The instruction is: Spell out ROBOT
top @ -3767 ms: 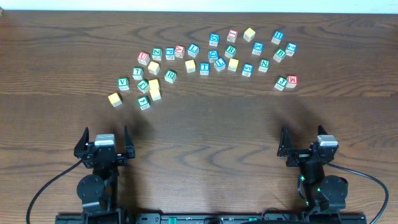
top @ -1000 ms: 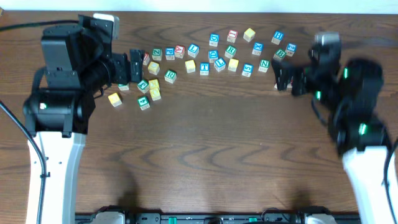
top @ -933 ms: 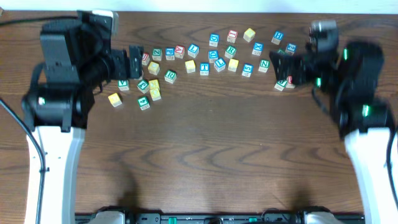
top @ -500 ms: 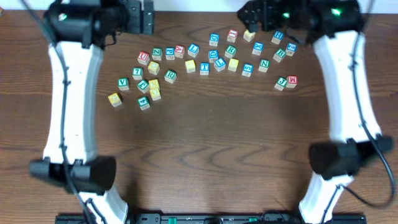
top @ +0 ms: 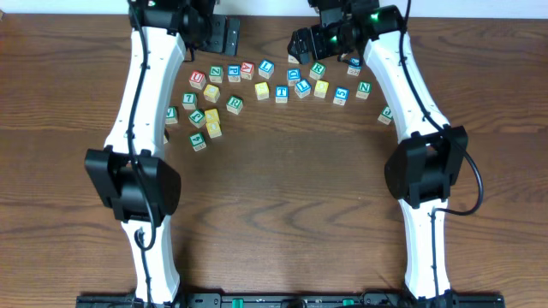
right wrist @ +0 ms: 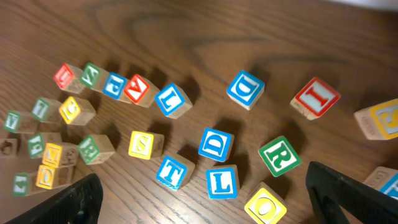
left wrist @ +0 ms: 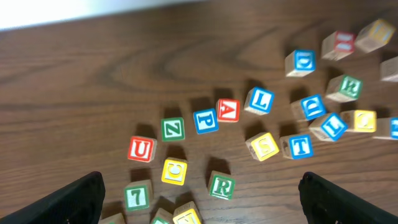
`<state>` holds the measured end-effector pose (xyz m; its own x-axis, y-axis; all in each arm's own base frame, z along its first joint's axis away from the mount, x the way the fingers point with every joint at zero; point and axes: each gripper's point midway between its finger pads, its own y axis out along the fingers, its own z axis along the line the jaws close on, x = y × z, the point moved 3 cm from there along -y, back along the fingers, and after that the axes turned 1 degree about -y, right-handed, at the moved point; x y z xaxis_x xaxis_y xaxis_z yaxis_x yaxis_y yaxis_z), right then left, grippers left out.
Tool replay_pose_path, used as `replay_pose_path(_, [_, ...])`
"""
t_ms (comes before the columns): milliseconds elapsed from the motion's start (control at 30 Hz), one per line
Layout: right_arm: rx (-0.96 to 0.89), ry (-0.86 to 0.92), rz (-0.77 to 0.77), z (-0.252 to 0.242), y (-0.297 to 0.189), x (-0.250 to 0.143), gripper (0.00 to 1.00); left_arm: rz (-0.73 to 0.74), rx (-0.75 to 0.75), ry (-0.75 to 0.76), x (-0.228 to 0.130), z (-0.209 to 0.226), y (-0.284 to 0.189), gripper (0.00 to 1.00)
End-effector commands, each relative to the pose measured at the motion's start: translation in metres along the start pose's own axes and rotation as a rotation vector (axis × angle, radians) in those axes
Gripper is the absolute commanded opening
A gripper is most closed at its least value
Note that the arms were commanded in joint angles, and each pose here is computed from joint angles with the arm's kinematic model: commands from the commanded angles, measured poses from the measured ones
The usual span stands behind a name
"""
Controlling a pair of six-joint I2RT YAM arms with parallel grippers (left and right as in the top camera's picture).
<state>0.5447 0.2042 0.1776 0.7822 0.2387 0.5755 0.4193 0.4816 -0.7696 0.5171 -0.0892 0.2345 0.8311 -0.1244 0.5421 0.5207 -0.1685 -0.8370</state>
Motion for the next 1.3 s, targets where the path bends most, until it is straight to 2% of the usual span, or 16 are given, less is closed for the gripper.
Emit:
replay_pose_path(0, [-0.012, 0.009, 0.009, 0.0, 0.006, -0.001, 0.99, 0.001, 0.015, 0.015, 0.001, 0.001, 0.002, 0.98])
replay_pose_path(167, [0.029, -0.013, 0.022, 0.006, 0.008, -0.004, 0.99, 0.009, 0.016, 0.013, 0.0, 0.002, 0.002, 0.98])
replay_pose_path(200, [0.022, -0.031, 0.026, 0.005, 0.008, -0.005, 0.96, 0.018, 0.017, 0.013, -0.002, 0.002, 0.002, 0.98])
replay_pose_path(233, [-0.001, -0.012, 0.032, 0.001, 0.01, -0.007, 0.84, 0.025, 0.017, 0.012, -0.004, 0.002, 0.002, 0.98])
replay_pose_path(267, [-0.025, 0.022, 0.033, -0.003, 0.011, -0.007, 0.76, 0.032, 0.023, 0.012, -0.005, 0.003, 0.002, 0.98])
replay_pose_path(333, [-0.174, 0.204, 0.033, -0.024, 0.013, -0.012, 0.71, 0.035, 0.051, 0.012, -0.006, 0.007, 0.001, 0.98])
replay_pose_path(367, [-0.345, 0.411, 0.023, -0.045, 0.011, -0.023, 0.7, 0.033, 0.091, 0.013, -0.005, 0.012, 0.0, 0.98])
replay_pose_path(467, [-0.418, 0.555, 0.003, -0.052, 0.017, -0.032, 0.68, 0.027, 0.132, 0.012, -0.004, 0.018, -0.004, 0.99])
replay_pose_path(733, [-0.394, 0.538, -0.019, -0.05, 0.049, -0.043, 0.6, 0.022, 0.152, -0.047, -0.004, 0.031, -0.008, 0.98])
replay_pose_path(933, [-0.387, 0.523, -0.033, -0.054, 0.07, -0.054, 0.59, 0.015, 0.173, -0.141, -0.005, 0.051, -0.011, 0.98])
replay_pose_path(1267, [-0.38, 0.474, -0.06, -0.057, 0.084, -0.059, 0.57, 0.014, 0.179, -0.15, -0.006, 0.057, -0.011, 0.98])
